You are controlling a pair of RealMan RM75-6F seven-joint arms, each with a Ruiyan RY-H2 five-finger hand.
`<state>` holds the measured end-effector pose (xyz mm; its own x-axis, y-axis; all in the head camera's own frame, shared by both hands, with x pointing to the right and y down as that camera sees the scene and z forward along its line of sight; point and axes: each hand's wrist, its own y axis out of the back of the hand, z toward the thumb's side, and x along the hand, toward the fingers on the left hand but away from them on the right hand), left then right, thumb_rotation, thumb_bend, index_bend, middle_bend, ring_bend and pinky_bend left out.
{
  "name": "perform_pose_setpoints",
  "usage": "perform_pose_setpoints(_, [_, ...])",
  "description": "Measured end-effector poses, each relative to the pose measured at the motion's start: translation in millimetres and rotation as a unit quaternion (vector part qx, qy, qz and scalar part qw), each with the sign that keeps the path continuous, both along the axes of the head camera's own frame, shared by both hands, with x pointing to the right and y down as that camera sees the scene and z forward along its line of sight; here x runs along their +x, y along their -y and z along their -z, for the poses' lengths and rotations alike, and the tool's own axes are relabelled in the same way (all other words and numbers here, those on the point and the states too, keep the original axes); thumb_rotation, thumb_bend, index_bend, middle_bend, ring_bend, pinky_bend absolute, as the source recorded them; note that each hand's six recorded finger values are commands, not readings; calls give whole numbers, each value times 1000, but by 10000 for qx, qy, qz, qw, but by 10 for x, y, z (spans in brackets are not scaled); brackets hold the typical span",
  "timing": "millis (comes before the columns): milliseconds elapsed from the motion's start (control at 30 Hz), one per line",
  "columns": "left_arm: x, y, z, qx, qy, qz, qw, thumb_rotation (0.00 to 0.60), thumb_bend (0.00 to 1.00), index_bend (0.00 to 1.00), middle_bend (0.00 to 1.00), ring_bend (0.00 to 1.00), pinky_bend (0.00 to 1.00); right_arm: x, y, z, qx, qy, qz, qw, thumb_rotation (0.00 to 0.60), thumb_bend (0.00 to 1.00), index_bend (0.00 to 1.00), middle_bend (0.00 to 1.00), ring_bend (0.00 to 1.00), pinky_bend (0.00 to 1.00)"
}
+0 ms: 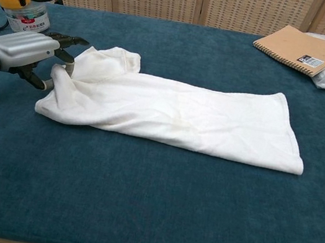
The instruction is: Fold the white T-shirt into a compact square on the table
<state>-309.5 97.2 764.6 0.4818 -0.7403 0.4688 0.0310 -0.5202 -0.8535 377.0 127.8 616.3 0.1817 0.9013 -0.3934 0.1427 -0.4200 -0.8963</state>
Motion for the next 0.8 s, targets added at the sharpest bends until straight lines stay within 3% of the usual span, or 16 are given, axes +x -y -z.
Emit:
perform_pose_setpoints(467, [-217, 105, 128, 115, 92, -17, 9999, 600, 583, 743, 0, 0, 0, -4, -2, 7, 11, 4, 11, 10000, 600, 102, 0, 0, 0, 0])
perform_pose_setpoints(667, [-640, 161, 258, 163, 325, 213, 9991, 600, 584, 745, 0, 0, 0, -13, -8, 9, 6, 10, 25, 10000, 600, 103, 0, 0, 0, 0])
perform_pose_setpoints(800, [-1111, 170, 390, 187, 564, 605, 9964, 600, 586, 745, 0, 0, 0, -26, -14, 10, 4, 6, 47, 10000, 600, 104, 0, 0, 0, 0])
